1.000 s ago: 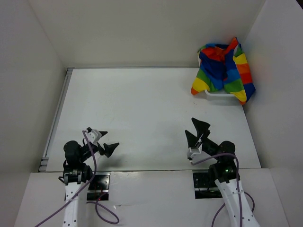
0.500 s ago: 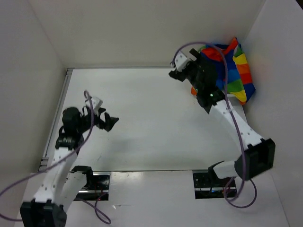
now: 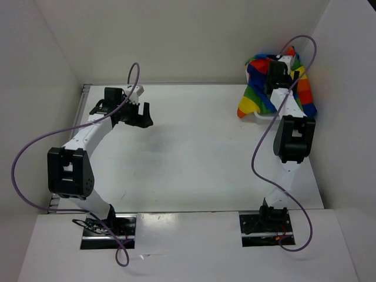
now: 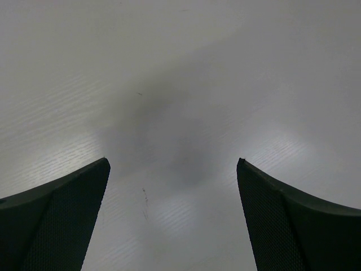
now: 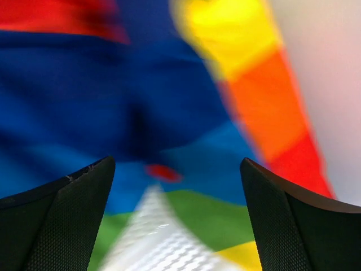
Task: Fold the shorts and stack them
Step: Grab the shorts from the pile
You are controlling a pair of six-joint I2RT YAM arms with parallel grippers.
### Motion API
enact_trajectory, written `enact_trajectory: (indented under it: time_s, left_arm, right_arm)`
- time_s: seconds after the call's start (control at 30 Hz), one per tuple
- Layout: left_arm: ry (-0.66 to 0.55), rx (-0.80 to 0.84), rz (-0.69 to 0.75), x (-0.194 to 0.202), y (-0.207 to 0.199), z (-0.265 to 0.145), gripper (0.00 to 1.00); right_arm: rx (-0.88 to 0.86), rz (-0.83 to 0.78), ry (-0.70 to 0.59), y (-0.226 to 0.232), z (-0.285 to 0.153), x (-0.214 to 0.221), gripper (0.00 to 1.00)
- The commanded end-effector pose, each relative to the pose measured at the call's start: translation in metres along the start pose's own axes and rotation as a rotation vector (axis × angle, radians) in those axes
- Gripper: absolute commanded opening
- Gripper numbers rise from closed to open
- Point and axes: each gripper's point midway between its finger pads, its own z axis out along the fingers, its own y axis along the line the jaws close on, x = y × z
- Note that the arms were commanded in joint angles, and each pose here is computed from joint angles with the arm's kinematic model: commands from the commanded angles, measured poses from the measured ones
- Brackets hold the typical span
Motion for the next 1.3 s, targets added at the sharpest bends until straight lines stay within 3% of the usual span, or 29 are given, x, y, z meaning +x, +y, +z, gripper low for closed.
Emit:
enact_trajectory:
  time_s: [0.0, 0.23, 0.3, 0.4, 0.43, 0.53, 0.7, 0.83, 0.93, 1.0, 1.13, 1.27]
  left_arm:
    - [-0.047, 0.046, 0.028, -0.023, -0.010, -0.003, 1.00]
    - [-0.034, 0.068, 0.022, -0.024, -0.011, 0.003, 1.00]
    - [-0.027, 0.078, 0.018, -0.022, -0.012, 0.003, 1.00]
    - [-0.027, 0.078, 0.018, -0.022, -0.012, 0.003, 1.00]
    - [-0.027, 0.078, 0.018, -0.022, -0.012, 0.003, 1.00]
    - [-0.016, 0.088, 0.012, -0.016, -0.016, -0.001, 1.00]
    - [-0.030, 0.087, 0.019, -0.016, -0.018, -0.006, 1.00]
    - [-0.068, 0.084, 0.038, -0.024, -0.021, -0.014, 1.00]
    - [-0.118, 0.062, 0.062, -0.036, -0.021, -0.021, 1.00]
    - [-0.171, 0.043, 0.087, -0.050, -0.021, -0.031, 1.00]
    - [-0.230, 0.006, 0.112, -0.056, -0.023, -0.049, 1.00]
    - [-0.252, 0.016, 0.122, -0.053, -0.031, -0.062, 1.00]
  right_arm:
    - [0.161, 0.117, -0.059, -0.040, -0.001, -0.027, 0.97]
    - [0.226, 0.064, -0.009, -0.062, 0.031, 0.004, 0.98]
    - [0.215, 0.047, 0.002, -0.062, 0.037, 0.010, 0.91]
    - [0.176, 0.041, 0.017, -0.056, 0.037, 0.014, 0.55]
    - [0.154, 0.041, 0.013, -0.052, 0.038, 0.013, 0.33]
    - [0.113, 0.036, 0.015, -0.048, 0.034, 0.010, 0.00]
    - [0.058, 0.029, -0.066, -0.048, -0.005, -0.029, 0.00]
    - [-0.019, 0.047, -0.282, -0.044, -0.092, -0.107, 0.00]
    - [-0.094, 0.115, -0.343, -0.055, -0.130, -0.139, 0.00]
    - [-0.090, 0.187, -0.307, -0.062, -0.138, -0.136, 0.00]
    - [-0.101, 0.211, -0.355, -0.071, -0.170, -0.138, 0.00]
    - [-0.260, 0.238, -0.322, -0.049, -0.184, -0.127, 0.00]
